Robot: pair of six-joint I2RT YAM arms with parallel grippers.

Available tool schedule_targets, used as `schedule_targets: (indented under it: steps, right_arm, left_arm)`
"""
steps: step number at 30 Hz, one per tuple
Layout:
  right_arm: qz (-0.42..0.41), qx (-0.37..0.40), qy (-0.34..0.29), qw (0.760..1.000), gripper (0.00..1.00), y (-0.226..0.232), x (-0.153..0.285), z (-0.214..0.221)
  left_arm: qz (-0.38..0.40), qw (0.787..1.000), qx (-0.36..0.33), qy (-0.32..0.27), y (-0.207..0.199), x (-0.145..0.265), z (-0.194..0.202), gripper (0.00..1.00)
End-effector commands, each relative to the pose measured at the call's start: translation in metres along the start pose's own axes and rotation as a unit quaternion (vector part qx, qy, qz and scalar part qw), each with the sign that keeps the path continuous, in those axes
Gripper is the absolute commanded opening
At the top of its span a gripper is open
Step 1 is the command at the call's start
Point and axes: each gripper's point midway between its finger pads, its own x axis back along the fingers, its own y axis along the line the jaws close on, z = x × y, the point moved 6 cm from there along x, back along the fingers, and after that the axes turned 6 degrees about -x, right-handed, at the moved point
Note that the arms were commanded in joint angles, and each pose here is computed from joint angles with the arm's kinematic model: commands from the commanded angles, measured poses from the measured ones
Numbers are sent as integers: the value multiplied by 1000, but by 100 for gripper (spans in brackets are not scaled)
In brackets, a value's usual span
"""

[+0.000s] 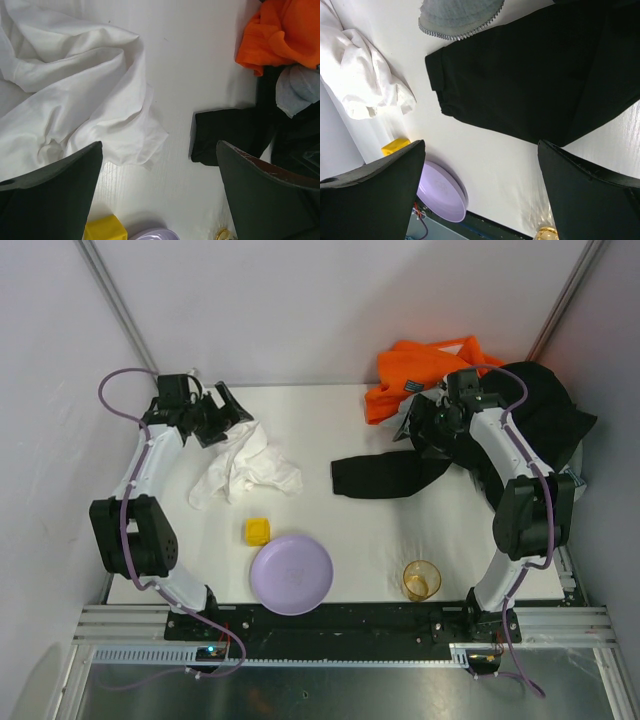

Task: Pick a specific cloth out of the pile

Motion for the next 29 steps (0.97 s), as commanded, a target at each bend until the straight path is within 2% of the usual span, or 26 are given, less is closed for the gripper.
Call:
schedule_targets:
  steps: [1,6,13,20,29]
  right_arm:
    - [6,18,-19,1000,99,6,10,-6]
    - [26,32,-41,998,99,1,23,3]
    - [56,60,-96,992,99,-8,46,23]
    - [53,87,-178,979,99,-8,83,40]
    - [1,97,-230,968,99,-2,117,60]
  left_arm:
    - [-14,997,-68,-19,-12,15,-2,100]
    - [-82,986,-142,-21,-19,23,10,100]
    - [-150,955,-250,-56,-36,49,24,100]
    - [-164,948,-253,-103,-40,82,36,100]
    - [-133,948,-249,-147,-43,103,44,100]
